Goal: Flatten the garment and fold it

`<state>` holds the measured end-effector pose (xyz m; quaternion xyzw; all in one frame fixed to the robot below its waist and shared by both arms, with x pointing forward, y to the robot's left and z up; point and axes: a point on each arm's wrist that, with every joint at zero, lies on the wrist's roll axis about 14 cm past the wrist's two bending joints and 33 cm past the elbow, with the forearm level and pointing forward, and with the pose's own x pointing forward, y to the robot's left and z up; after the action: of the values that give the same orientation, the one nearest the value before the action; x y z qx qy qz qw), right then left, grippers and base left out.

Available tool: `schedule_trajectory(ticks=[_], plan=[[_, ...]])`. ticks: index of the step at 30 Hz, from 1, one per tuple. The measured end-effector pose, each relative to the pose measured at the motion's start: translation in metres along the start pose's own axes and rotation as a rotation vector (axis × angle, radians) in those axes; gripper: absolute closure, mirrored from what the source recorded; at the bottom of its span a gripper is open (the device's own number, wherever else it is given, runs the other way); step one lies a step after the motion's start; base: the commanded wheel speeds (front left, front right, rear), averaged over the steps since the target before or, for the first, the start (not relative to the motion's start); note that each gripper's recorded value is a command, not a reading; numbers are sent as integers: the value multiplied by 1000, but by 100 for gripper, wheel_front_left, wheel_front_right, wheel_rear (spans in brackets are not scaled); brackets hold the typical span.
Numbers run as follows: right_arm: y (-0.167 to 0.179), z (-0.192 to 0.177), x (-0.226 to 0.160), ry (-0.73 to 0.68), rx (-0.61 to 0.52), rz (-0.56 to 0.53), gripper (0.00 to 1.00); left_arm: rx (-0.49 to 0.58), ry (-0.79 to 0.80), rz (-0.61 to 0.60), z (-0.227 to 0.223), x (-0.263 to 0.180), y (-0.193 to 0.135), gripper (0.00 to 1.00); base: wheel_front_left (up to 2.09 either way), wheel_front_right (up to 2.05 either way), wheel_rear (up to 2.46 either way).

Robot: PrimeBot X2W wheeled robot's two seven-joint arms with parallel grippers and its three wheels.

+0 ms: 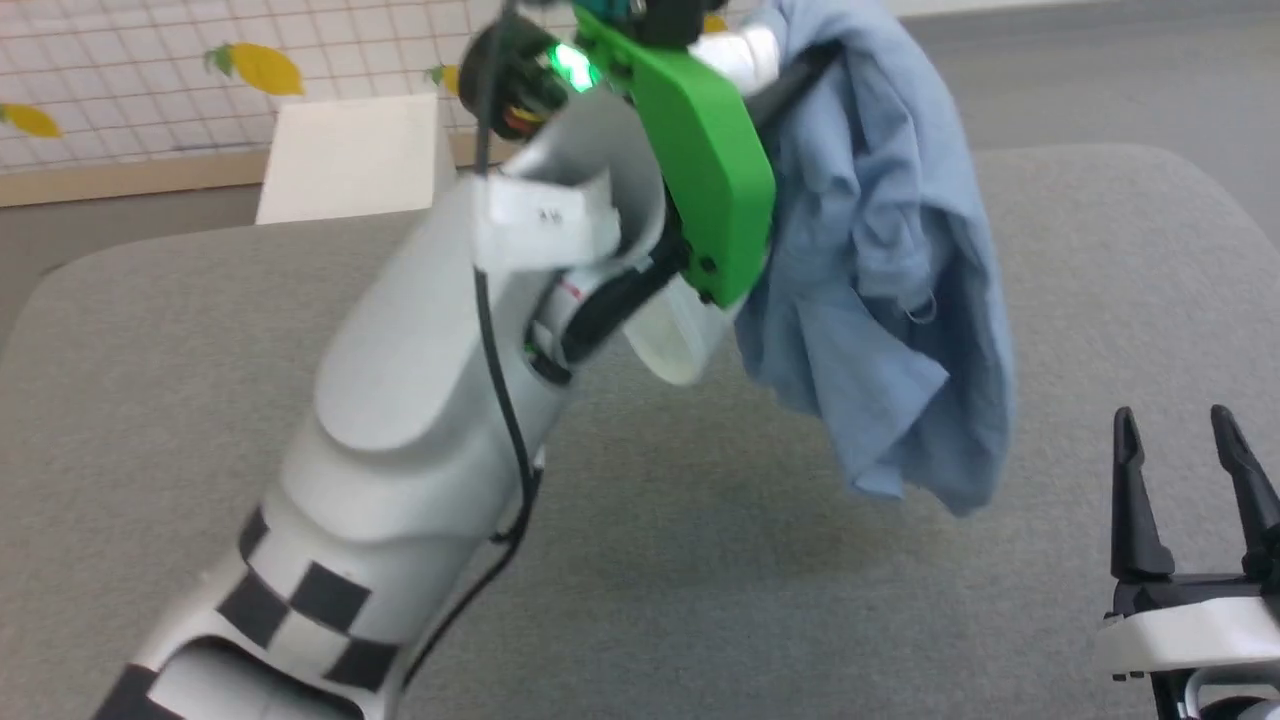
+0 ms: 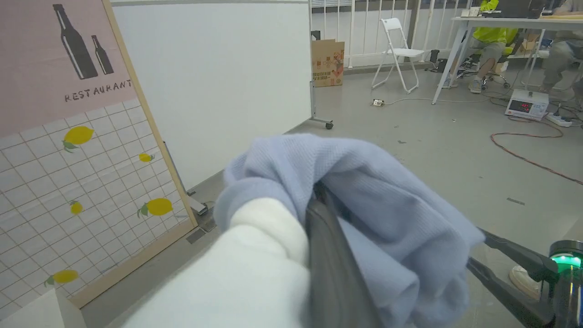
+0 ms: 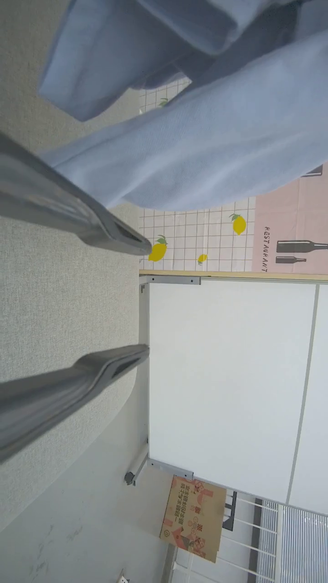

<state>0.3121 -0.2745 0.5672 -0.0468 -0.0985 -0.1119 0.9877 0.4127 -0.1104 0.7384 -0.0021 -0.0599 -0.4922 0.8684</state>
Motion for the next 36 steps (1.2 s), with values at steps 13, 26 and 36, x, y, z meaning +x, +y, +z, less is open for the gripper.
schedule_trajectory(ticks=[13, 26, 36], plan=[[-9, -22, 8, 64, -14, -35, 0, -176, 294, 74, -196, 4, -2, 100, 0, 0, 0], [8, -41, 22, 109, -1, 8, 0, -322, 504, 193, -294, -38, 10, 0, 0, 0, 0], [22, -32, 26, 78, 24, 50, 0, -292, 241, 293, -223, -33, 38, 0, 0, 0, 0]])
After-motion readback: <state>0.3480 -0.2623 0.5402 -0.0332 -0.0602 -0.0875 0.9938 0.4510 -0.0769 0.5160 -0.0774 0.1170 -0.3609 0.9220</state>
